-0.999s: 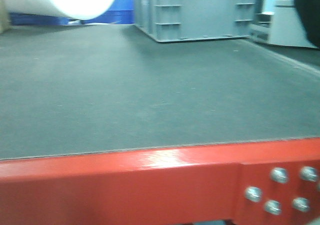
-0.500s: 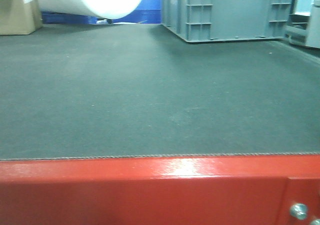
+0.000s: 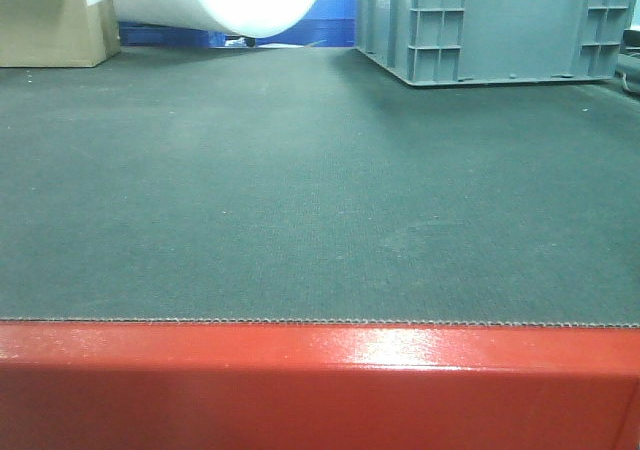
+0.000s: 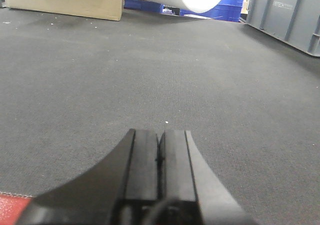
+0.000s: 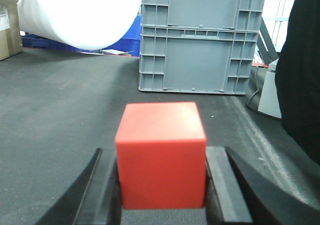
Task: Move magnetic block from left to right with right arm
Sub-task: 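Hold the red cube while the base settles at the second table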
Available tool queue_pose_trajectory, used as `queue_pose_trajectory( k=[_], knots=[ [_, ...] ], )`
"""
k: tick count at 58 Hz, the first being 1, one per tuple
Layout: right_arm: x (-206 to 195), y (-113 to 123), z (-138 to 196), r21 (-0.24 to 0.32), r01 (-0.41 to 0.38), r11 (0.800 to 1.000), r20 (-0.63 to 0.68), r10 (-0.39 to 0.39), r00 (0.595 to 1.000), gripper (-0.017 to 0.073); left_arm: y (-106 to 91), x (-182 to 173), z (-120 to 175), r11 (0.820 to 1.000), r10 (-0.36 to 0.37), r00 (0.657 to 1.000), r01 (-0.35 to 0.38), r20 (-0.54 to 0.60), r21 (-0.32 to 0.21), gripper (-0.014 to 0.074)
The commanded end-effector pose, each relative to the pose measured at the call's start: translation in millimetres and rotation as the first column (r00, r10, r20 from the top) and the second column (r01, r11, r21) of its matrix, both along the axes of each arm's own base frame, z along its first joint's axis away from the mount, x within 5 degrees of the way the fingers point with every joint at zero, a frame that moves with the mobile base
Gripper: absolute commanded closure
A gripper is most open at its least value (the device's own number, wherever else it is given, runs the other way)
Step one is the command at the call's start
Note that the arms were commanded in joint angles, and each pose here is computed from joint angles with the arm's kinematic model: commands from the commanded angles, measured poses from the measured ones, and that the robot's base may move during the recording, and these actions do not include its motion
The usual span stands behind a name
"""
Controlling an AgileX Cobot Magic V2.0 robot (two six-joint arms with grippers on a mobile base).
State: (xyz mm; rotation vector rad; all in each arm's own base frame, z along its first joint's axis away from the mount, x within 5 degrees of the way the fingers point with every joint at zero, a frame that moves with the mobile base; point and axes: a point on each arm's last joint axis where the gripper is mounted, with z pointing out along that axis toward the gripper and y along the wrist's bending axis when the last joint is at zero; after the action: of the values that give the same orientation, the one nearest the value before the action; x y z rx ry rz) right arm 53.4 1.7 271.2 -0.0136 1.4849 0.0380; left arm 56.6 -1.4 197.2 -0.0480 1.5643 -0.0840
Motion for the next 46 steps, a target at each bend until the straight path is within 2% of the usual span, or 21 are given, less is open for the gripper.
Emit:
queue_pose_trajectory(
  k=[1,46],
  knots=[
    [-2.3,-0.3,17.8,-0.012,0.007,1.0,0.11,-0.006,0.994,0.0282,0.3,-0.8,5.4,1.0,0.002,0.996,-0.001,0.086,-0.009,0.0711],
    [-2.5,-0.3,18.9,-0.013,0.007,1.0,0.12,-0.006,0.993,0.0282,0.3,-0.8,5.4,1.0,0.002,0.996,-0.001,0.086,-0.009,0.0711]
  ],
)
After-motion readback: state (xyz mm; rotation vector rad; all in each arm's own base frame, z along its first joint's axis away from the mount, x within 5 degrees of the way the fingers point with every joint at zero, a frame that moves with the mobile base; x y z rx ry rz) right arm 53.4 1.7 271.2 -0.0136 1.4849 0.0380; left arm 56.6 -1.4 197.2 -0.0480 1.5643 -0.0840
